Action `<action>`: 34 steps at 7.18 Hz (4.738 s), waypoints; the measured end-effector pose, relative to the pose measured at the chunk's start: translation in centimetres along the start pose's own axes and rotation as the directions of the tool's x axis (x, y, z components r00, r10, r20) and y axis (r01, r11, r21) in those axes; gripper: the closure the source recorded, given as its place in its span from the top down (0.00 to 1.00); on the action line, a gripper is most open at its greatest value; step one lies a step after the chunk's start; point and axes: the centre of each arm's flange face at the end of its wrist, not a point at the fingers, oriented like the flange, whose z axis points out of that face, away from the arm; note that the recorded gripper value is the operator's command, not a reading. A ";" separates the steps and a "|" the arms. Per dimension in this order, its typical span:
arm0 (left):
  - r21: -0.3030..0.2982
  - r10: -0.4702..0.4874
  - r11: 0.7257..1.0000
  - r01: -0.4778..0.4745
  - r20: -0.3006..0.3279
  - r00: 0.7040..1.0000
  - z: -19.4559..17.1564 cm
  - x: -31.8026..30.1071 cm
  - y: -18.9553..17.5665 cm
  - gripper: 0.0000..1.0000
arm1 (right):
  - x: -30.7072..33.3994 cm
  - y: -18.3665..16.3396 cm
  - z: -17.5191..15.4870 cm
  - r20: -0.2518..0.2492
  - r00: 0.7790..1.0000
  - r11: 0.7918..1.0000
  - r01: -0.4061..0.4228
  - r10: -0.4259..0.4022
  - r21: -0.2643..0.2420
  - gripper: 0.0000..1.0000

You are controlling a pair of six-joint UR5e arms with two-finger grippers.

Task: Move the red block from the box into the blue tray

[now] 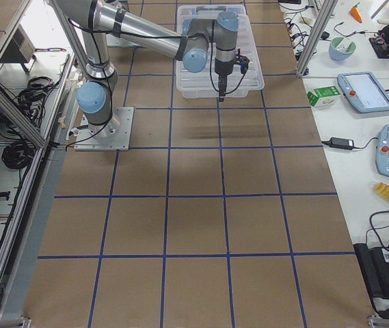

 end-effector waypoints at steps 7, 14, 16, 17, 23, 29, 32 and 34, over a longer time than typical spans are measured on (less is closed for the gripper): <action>-0.068 -0.096 0.993 0.095 -0.009 0.995 4.9 -1.1 -2.3 1.00 | 7.0 -0.6 0.4 -0.048 0.997 0.998 -0.065 0.065 -0.015 1.00; -0.107 -0.449 0.886 0.450 0.040 0.893 22.0 -2.7 -1.6 1.00 | 4.8 2.1 -13.3 0.193 0.979 0.997 -0.071 0.072 -0.012 0.96; -0.125 -0.466 0.874 0.469 0.050 0.883 24.2 -2.8 -1.0 1.00 | -1.0 4.9 -19.1 0.232 0.968 0.994 -0.102 0.094 0.024 1.00; -0.133 -0.479 0.866 0.482 0.055 0.876 25.1 -2.8 -0.7 1.00 | -3.8 5.9 -20.0 0.238 0.966 0.993 -0.113 0.102 0.030 1.00; -0.155 -0.484 0.859 0.488 0.067 0.873 30.6 -2.8 0.7 1.00 | -6.4 6.0 -19.5 0.239 0.970 0.996 -0.067 0.051 0.060 1.00; -0.166 -0.469 0.861 0.481 0.104 0.877 34.2 -2.9 1.0 0.89 | -6.4 6.0 -19.5 0.239 0.970 0.996 -0.068 0.051 0.061 1.00; -0.168 -0.469 0.859 0.483 0.120 0.875 34.9 -3.0 0.9 0.29 | -6.4 6.0 -19.5 0.240 0.970 0.996 -0.068 0.052 0.061 1.00; -0.171 -0.468 0.860 0.482 0.113 0.876 35.1 -3.0 0.7 0.00 | -6.4 6.0 -19.5 0.243 0.969 0.996 -0.069 0.052 0.059 1.00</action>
